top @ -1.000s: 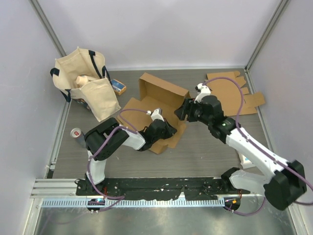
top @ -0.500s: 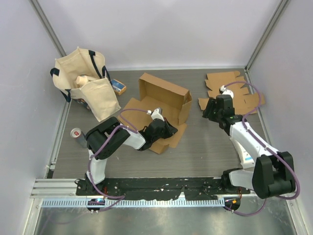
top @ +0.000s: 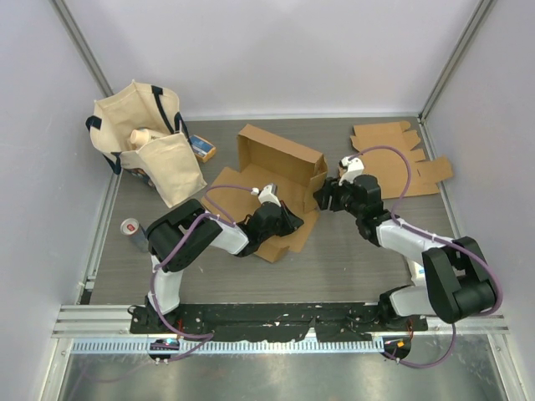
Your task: Fold the paper box
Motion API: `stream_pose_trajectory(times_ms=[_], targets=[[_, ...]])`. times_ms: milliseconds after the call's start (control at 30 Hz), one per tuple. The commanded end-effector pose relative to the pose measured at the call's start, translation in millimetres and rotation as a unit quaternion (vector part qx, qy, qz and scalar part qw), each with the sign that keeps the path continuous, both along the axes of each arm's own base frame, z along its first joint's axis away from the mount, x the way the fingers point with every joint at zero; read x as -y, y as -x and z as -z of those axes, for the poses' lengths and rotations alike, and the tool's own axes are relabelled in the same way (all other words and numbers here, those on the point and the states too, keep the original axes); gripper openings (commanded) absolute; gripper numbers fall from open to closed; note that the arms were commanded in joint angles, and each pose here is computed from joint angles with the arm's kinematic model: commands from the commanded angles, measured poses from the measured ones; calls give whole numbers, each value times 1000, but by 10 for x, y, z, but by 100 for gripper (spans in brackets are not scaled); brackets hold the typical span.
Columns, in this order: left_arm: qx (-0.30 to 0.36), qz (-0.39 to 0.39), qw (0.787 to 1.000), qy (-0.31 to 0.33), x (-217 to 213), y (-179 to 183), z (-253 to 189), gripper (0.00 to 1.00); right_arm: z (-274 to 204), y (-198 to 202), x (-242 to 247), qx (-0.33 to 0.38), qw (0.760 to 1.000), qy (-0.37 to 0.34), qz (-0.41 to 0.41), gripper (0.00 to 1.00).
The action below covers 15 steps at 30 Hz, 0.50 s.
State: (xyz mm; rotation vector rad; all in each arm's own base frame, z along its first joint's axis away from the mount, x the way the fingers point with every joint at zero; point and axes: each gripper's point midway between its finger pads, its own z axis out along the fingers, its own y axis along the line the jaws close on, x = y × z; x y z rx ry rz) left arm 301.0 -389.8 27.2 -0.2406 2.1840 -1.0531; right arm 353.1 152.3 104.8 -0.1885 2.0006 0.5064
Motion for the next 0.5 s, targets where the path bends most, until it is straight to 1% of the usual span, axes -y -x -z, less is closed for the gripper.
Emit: stream_pose_trajectory(times_ms=[0,133,167,267,300,367,400,467], targets=[[-17,4,999,-34,-101,59,200,0,-488,-218,-278,116,992,-6,-50,62],[-17,3,999,-34,-109,68,205,0,-549,-221,-428,153,987,-2,-54,61],[-18,2,999,-35,-116,65,219,0,-590,-257,-433,171,984,8,-47,61],[-18,3,999,-34,-113,72,225,0,-586,-302,-548,186,982,30,-33,61],[-16,1,999,-33,-112,58,209,0,-565,-385,-484,186,982,40,0,62],[-17,1,999,-34,-118,63,218,0,-567,-423,-493,190,980,46,31,62],[-17,1,999,-34,-118,63,218,0,-576,-482,-393,191,977,57,72,62],[-15,2,999,-35,-116,62,202,0,-537,-526,-344,188,974,66,106,62]])
